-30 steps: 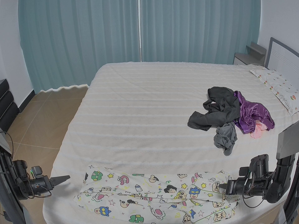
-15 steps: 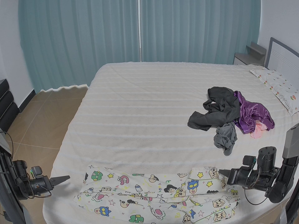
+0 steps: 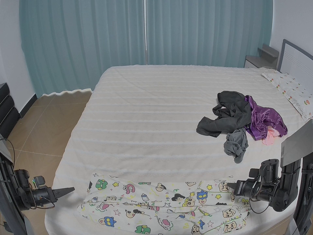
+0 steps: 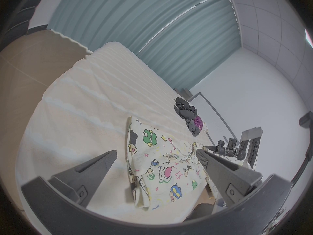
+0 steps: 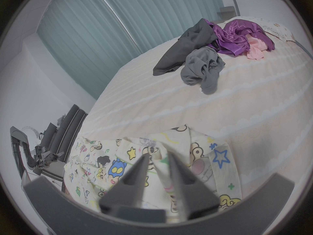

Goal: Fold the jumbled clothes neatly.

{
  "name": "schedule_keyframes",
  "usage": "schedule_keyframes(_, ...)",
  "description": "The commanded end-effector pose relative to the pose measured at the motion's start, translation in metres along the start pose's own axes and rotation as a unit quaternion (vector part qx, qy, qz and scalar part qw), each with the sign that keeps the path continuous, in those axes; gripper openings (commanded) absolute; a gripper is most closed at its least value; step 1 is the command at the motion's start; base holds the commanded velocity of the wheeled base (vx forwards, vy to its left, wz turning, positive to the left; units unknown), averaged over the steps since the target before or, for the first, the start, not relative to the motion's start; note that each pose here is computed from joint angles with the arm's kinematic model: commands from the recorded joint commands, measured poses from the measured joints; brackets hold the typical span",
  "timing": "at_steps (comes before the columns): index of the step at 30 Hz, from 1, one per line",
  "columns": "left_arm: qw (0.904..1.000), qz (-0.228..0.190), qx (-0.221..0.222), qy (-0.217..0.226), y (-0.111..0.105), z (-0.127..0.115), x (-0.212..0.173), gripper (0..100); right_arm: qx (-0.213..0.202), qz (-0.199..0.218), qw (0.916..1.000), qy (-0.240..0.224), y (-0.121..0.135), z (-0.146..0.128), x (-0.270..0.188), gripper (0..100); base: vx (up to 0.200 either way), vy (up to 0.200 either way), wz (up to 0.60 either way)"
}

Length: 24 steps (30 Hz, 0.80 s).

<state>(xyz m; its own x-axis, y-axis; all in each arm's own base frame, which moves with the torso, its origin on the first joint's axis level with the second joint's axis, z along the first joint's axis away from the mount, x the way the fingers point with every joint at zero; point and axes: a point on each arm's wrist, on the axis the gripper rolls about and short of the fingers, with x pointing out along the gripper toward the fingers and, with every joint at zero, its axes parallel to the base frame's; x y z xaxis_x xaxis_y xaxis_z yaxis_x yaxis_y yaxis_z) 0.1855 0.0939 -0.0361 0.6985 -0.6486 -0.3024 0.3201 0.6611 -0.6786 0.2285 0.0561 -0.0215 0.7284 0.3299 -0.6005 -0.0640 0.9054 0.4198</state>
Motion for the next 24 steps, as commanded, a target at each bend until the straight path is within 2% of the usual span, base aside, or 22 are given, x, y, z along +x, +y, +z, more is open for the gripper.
schedule_keyframes(1,0.9999,0.002,-0.006,0.01,0.002,-0.007,0.002,100,0.002,-0.006,1.0,-0.002,-0.002,-0.001,0.003,100,0.0,0.0,0.0)
schedule_keyframes(3,0.9999,0.003,-0.003,0.013,0.001,-0.007,0.004,100,0.004,-0.009,0.9999,-0.012,-0.002,0.002,-0.002,100,0.0,0.0,0.0)
schedule_keyframes(5,0.9995,0.023,0.007,0.022,0.001,-0.005,0.009,100,0.018,-0.02,0.999,-0.036,0.0,0.009,-0.019,100,0.0,0.0,0.0)
schedule_keyframes(9,0.9976,0.049,0.028,0.041,-0.001,0.002,0.026,100,0.057,0.001,0.9959,-0.07,0.01,0.018,-0.039,100,0.0,0.0,0.0)
schedule_keyframes(11,0.9969,0.053,0.035,0.047,-0.008,0.01,0.041,100,0.116,0.016,0.9885,-0.095,0.018,0.024,-0.048,100,0.0,0.0,0.0)
schedule_keyframes(13,0.9965,0.063,0.035,0.043,-0.013,0.021,0.056,100,0.153,0.025,0.983,-0.099,0.021,0.025,-0.051,100,0.0,0.0,0.0)
schedule_keyframes(16,0.9952,0.081,0.037,0.04,-0.021,0.031,0.081,100,0.159,0.017,0.9836,-0.083,0.022,0.022,-0.051,100,0.0,0.0,0.0)
schedule_keyframes(19,0.9952,0.07,0.056,0.039,-0.022,0.037,0.093,100,0.159,0.009,0.9849,-0.069,0.022,0.018,-0.051,100,0.0,0.0,0.0)
schedule_keyframes(24,0.9934,0.066,0.046,0.083,-0.022,0.033,0.106,100,0.16,0.0,0.9845,-0.071,0.021,0.018,-0.05,100,0.0,0.0,0.0)
